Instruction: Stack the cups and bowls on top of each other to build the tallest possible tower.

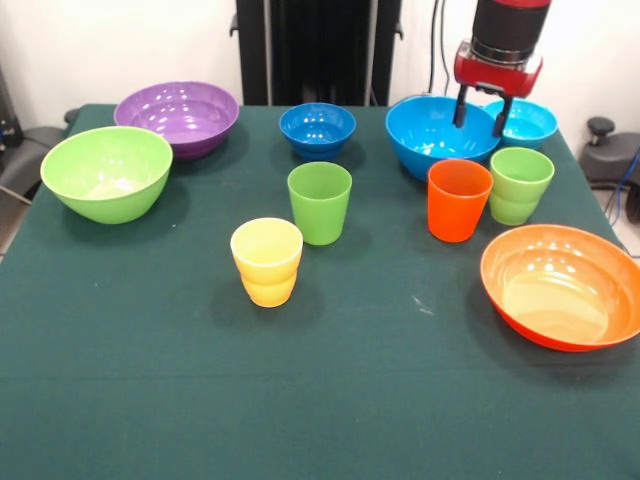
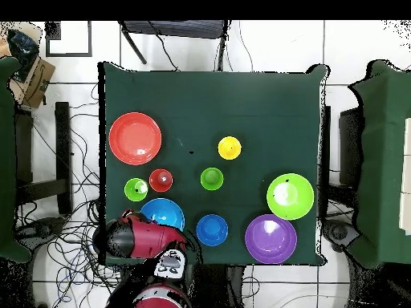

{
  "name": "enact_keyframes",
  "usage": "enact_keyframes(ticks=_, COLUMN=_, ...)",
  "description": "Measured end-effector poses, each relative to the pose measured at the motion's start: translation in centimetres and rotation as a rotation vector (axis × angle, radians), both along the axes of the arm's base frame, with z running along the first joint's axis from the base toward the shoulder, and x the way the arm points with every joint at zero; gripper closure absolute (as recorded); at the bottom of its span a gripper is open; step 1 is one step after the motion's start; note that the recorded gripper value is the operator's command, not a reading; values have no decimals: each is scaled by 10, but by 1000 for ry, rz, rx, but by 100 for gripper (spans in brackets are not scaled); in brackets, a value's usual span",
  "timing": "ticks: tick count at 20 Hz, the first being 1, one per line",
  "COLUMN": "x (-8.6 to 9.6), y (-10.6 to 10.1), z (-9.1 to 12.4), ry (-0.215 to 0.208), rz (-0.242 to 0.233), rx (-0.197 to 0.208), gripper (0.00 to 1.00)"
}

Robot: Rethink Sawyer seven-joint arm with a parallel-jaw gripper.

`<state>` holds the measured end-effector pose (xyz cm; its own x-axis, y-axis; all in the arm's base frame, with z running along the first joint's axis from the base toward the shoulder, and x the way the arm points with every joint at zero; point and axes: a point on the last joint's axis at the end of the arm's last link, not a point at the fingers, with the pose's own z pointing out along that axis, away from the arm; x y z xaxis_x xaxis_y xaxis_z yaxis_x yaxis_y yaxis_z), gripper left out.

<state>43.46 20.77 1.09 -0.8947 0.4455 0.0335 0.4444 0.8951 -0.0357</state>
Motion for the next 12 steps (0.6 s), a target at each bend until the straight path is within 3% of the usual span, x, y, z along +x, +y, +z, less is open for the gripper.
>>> enact_keyframes(ticks=12, x=2, y=4, z=3, ry=-7, rz=-2, rx=4, gripper=0)
